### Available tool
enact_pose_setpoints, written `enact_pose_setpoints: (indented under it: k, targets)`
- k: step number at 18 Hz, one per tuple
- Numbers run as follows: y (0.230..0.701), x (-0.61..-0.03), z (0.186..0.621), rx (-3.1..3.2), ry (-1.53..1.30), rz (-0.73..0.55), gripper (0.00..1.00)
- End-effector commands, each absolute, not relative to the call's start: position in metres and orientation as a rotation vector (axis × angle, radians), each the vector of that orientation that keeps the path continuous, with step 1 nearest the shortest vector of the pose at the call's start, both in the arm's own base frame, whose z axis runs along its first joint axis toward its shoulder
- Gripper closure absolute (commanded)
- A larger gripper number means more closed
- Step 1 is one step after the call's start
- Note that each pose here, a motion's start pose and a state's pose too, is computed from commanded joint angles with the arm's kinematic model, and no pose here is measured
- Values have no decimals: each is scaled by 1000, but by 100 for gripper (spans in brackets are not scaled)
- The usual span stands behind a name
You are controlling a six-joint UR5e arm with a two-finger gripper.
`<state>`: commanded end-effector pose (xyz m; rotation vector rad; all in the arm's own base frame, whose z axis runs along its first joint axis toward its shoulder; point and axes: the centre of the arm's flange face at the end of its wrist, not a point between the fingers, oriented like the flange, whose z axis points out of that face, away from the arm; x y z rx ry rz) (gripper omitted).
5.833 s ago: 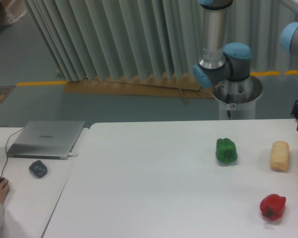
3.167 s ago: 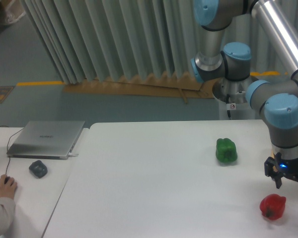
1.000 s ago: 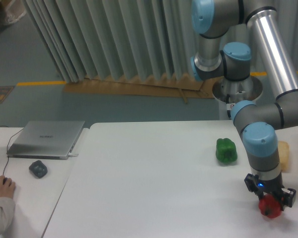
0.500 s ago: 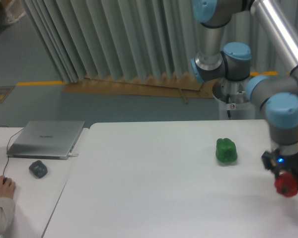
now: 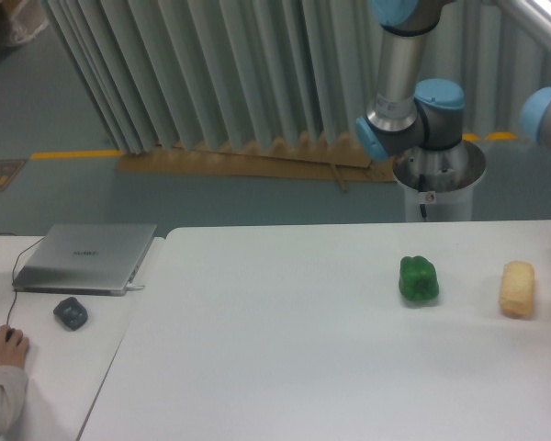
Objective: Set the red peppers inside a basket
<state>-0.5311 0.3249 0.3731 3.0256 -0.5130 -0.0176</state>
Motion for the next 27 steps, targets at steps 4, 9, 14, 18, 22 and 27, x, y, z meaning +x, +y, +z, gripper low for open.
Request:
enact_pose_setpoints:
  k: [4,9,14,18,22,27]
  targets:
    - [272,-561,366,3002,-645,8,63]
    - [234,-581,354,2961,-806,47,56]
    - [242,-579,354,2972,-765,33,0]
    - [242,-580,356,2979,-756,20,0]
    - [264,-570,367,2997,-677,-17,0]
    - [325,-546,387,3042,-444,-99,0]
